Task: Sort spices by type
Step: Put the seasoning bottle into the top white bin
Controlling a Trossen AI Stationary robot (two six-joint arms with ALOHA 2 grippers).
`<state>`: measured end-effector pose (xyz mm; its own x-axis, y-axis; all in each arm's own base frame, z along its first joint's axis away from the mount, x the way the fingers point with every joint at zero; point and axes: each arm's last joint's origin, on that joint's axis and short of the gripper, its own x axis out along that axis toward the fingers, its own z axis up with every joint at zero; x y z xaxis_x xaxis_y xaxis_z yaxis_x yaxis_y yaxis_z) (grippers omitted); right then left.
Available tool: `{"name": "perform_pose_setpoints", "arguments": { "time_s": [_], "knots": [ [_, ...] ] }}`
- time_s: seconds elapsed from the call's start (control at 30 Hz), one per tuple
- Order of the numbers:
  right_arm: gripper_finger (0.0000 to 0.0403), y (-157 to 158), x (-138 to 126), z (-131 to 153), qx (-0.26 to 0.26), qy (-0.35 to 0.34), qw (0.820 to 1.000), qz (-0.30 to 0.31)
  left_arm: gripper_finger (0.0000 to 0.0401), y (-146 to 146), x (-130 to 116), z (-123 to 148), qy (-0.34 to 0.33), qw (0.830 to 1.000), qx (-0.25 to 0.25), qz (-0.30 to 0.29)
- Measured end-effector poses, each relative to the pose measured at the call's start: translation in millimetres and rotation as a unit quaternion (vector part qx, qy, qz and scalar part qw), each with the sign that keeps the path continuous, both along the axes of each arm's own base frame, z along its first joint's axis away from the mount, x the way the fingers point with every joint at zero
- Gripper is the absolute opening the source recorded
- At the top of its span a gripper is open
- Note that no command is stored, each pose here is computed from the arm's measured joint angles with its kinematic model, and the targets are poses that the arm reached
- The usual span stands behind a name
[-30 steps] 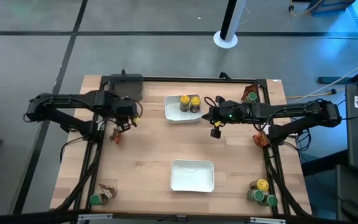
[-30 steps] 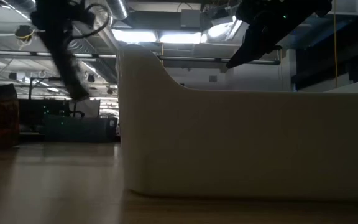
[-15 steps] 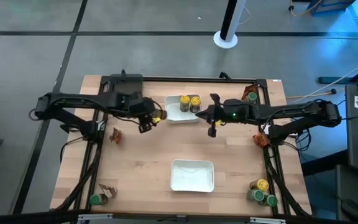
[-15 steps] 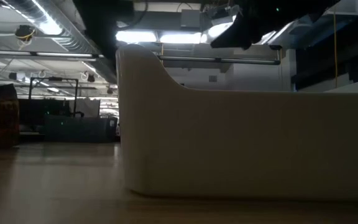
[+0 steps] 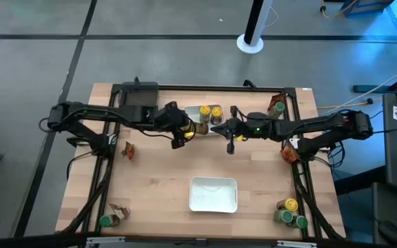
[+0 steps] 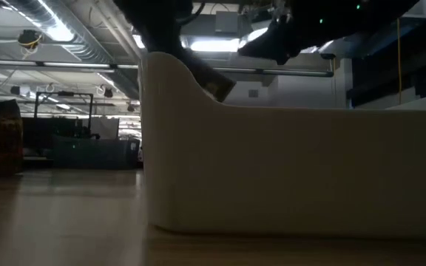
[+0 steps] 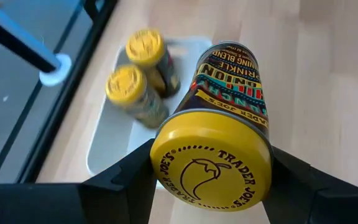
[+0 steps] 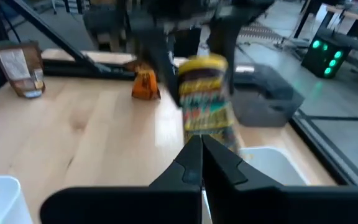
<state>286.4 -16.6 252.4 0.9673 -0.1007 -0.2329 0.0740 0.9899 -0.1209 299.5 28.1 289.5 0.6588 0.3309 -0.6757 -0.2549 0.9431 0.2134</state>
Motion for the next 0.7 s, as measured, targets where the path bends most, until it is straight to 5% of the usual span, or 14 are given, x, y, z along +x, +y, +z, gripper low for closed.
{"name": "perform_pose_setpoints", "arguments": {
  "time_s": [0.7],
  "knots": [
    [0.0007, -2.8, 16.1, -28.8, -0.020, 0.044, 0.998, -0.029, 0.0214, -3.6, 16.1, 23.2, -0.141, 0.988, -0.003, -0.060]
  ]
}}
